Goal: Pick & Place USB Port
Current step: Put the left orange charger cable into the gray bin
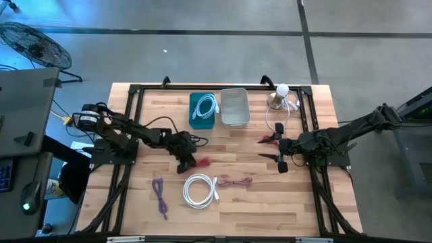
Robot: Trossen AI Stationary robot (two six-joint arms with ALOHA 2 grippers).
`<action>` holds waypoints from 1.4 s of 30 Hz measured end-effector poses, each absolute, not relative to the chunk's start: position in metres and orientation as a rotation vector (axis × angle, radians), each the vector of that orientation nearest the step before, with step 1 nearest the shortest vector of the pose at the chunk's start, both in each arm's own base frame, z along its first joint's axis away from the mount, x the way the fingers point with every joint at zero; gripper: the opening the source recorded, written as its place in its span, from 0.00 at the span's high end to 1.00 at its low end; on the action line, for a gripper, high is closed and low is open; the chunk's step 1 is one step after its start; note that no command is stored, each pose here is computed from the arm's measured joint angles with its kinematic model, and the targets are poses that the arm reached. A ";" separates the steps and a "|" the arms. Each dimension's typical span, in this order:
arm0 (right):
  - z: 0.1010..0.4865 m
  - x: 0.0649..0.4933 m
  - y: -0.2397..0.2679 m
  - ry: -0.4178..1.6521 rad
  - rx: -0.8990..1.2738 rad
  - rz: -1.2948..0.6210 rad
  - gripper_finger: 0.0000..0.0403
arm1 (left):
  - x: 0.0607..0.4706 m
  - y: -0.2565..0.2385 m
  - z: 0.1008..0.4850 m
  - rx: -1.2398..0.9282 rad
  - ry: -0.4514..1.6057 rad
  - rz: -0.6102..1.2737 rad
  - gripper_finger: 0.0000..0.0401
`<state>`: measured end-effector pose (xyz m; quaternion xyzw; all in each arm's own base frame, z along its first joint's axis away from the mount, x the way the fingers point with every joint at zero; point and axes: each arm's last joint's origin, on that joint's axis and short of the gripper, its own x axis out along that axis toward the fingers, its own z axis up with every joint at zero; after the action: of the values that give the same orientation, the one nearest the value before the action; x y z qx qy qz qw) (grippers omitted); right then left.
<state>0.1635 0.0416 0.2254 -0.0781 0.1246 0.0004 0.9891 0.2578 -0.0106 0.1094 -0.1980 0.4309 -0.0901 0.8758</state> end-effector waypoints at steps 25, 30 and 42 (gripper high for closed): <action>0.224 0.163 0.042 0.260 -0.138 0.006 0.47 | 0.313 -0.007 0.183 0.037 0.918 -0.225 1.00; 0.225 0.163 0.042 0.255 -0.139 0.006 0.47 | 0.322 -0.006 0.203 0.138 0.905 -0.206 1.00; 0.228 0.164 0.042 0.219 -0.155 0.008 0.47 | 0.315 -0.003 0.251 0.284 0.766 -0.162 1.00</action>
<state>0.1642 0.0420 0.2285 -0.0770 0.1091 0.0039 0.9910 0.3150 -0.0034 0.2515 0.1381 0.3719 -0.0788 0.9146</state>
